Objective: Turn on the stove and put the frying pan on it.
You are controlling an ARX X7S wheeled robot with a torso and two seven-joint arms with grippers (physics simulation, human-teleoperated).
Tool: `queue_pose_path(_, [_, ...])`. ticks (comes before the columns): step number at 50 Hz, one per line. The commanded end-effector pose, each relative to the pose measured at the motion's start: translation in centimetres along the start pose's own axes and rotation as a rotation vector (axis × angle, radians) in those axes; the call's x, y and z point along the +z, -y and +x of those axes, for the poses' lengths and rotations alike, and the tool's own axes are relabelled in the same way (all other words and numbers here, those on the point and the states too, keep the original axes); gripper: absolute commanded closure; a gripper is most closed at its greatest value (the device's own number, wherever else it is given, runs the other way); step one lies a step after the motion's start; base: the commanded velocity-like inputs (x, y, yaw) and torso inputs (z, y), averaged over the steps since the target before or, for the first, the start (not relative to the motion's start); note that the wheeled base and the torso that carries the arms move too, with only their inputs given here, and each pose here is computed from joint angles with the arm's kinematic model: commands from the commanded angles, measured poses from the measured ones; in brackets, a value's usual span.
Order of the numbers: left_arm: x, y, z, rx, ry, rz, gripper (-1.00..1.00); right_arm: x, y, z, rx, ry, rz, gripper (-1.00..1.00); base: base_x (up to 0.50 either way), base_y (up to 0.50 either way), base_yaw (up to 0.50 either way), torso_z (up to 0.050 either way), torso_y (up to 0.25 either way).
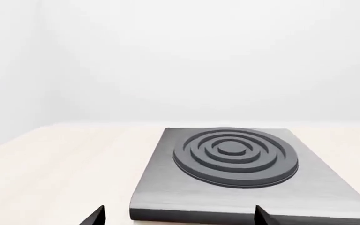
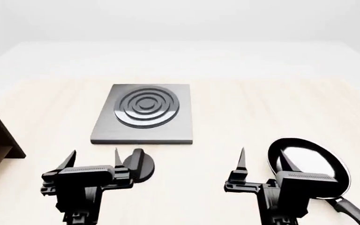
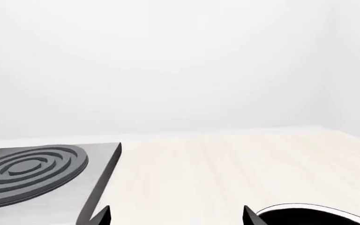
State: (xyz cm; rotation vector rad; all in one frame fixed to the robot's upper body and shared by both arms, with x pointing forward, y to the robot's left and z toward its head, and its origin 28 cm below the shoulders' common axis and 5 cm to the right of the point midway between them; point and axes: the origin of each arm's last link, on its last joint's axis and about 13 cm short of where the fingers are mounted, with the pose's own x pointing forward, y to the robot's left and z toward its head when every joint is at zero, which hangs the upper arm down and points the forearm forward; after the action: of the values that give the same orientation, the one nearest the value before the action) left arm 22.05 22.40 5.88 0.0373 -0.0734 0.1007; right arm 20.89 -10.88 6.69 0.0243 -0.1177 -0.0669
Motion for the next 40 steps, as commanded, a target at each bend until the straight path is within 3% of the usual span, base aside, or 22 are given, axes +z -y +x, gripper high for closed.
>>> queue_pose_path(1, [-1.4,-1.0,1.4,0.073,-0.029,0.026,-1.00,-0.1,0.0,0.0,0.005,-0.006,-0.006,-1.00,0.00,0.00,0.00,0.000,0.000])
queue_pose_path(27, [-6.5,-1.2,2.8,0.127,-0.178,0.122,-1.00,-0.3,0.0,0.0,0.008,-0.018,-0.008,-1.00,0.00,0.00,0.00,0.000,0.000])
queue_pose_path(40, [-6.8,0.5,2.2,0.047,-0.194,0.125,-1.00,-0.5,0.0,-0.1,0.015,-0.023,-0.011,-1.00,0.00,0.00,0.00,0.000,0.000])
